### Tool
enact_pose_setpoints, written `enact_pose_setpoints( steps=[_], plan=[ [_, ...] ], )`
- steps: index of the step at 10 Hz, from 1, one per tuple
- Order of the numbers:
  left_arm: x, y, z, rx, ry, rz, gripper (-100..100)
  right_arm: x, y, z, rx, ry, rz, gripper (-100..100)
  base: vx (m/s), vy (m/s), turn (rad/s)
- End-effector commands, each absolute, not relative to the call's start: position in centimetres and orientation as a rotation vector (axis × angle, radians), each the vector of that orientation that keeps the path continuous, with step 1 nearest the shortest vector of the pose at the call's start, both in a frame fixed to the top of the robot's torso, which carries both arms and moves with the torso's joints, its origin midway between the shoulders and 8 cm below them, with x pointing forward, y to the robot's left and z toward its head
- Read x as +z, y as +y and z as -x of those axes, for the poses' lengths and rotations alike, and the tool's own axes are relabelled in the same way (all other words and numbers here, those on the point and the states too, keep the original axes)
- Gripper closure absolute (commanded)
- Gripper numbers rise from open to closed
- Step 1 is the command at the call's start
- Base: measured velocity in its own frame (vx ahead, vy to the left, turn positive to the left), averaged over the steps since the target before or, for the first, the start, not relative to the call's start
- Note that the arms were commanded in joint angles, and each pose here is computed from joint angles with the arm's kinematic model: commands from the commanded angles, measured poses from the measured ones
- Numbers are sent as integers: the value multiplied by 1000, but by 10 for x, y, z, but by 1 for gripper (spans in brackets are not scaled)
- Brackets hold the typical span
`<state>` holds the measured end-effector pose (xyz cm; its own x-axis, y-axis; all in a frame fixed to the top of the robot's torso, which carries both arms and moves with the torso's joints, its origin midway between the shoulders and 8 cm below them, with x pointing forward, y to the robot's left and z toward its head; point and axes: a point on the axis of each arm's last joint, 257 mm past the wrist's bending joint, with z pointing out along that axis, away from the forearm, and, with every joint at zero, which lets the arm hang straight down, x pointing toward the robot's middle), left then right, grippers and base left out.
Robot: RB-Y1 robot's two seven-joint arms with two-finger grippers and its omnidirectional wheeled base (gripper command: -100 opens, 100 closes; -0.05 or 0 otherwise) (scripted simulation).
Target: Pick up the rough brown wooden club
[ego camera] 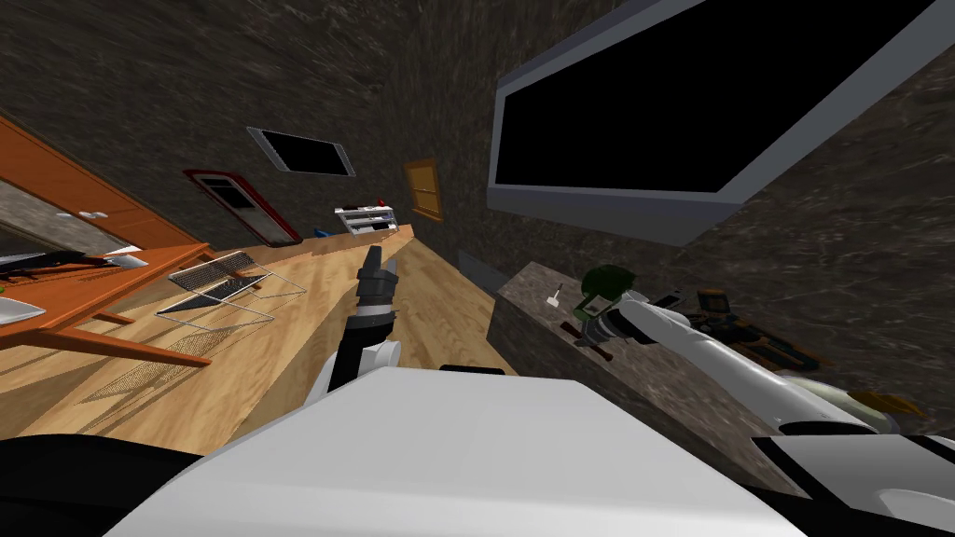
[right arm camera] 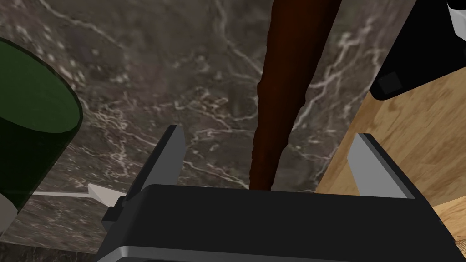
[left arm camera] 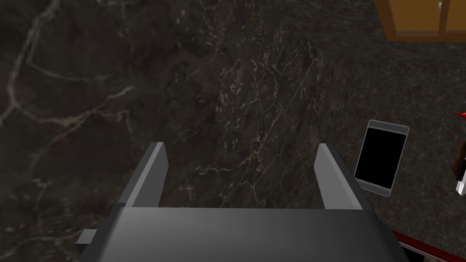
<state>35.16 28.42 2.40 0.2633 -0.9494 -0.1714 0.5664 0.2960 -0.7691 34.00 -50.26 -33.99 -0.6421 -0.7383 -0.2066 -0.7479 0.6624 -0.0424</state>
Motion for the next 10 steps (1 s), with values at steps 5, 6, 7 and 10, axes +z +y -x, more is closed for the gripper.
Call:
enact_pose_setpoints(
  steps=[5,6,7,10],
  plan=[
    [24,284,-352,-1128,709,651,0,-341,-503,-343,63,2685,1195,100,-21,-8,11],
    [24,284,-352,-1128,709,651,0,-342,-503,-343,64,2686,1194,100,0,0,0],
    [24,284,-352,-1128,709,651,0,-342,-503,-343,64,2686,1194,100,0,0,0],
    [24,284,-352,-1128,709,651,0,-341,-520,-325,46,2675,1250,100,69,35,-90]
  ],
)
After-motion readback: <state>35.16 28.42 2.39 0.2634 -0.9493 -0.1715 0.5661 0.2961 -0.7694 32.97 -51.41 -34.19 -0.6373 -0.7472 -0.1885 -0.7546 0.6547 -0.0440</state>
